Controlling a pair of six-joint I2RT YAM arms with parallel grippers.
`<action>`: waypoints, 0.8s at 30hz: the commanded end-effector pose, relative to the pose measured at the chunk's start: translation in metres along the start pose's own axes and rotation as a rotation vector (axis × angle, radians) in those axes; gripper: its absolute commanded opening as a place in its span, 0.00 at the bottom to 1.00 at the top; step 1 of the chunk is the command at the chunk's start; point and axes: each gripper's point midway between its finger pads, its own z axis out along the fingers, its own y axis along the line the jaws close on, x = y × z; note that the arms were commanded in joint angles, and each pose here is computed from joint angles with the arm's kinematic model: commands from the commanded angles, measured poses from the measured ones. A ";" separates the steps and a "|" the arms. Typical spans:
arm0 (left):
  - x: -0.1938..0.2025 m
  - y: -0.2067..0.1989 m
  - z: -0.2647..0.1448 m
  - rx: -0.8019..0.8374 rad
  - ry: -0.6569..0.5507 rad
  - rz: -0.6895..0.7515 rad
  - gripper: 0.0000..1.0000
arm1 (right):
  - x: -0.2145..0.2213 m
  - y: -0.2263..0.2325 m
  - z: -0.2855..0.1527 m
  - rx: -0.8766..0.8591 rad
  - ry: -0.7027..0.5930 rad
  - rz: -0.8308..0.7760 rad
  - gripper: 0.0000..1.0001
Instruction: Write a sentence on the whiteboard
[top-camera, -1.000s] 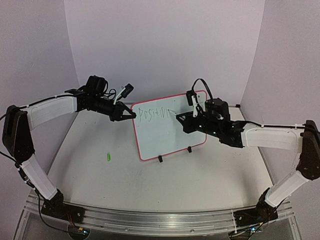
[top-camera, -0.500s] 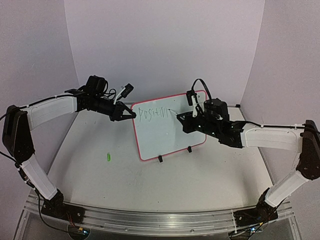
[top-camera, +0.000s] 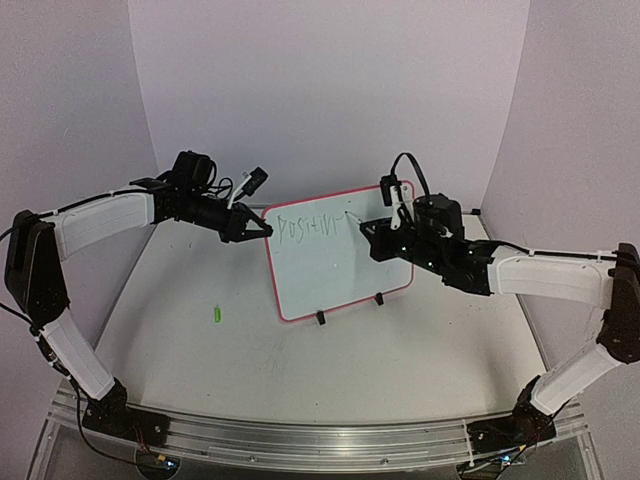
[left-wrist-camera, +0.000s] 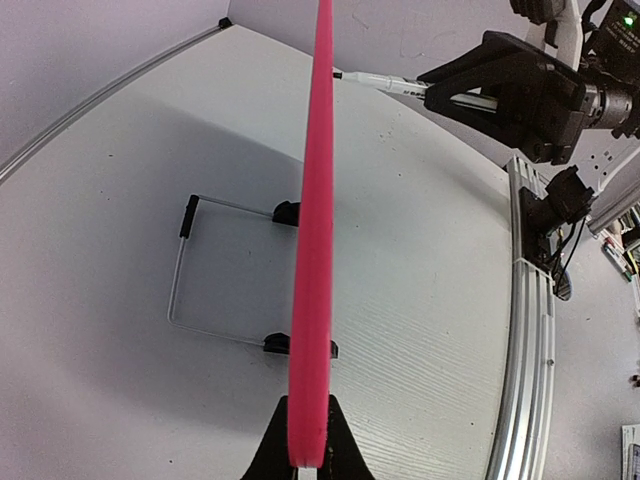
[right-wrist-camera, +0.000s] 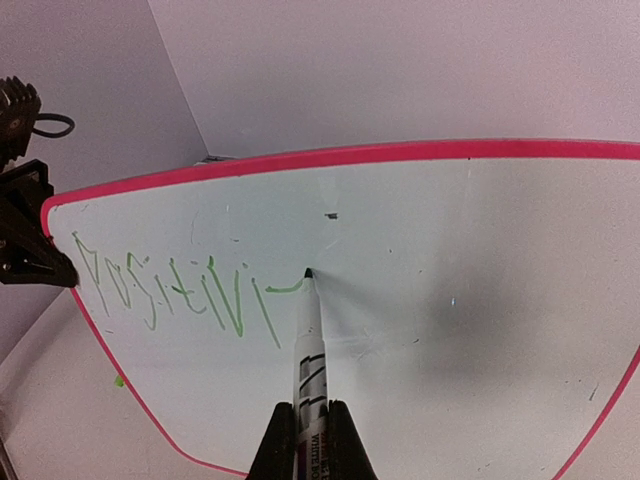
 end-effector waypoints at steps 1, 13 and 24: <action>0.010 -0.004 0.006 -0.010 0.055 0.013 0.00 | -0.024 0.003 -0.019 -0.024 -0.060 0.011 0.00; 0.012 -0.004 0.006 -0.012 0.059 0.011 0.00 | -0.026 0.019 -0.003 -0.095 -0.048 -0.021 0.00; 0.011 -0.004 0.006 -0.013 0.058 0.014 0.00 | -0.021 0.007 0.005 -0.029 -0.042 -0.016 0.00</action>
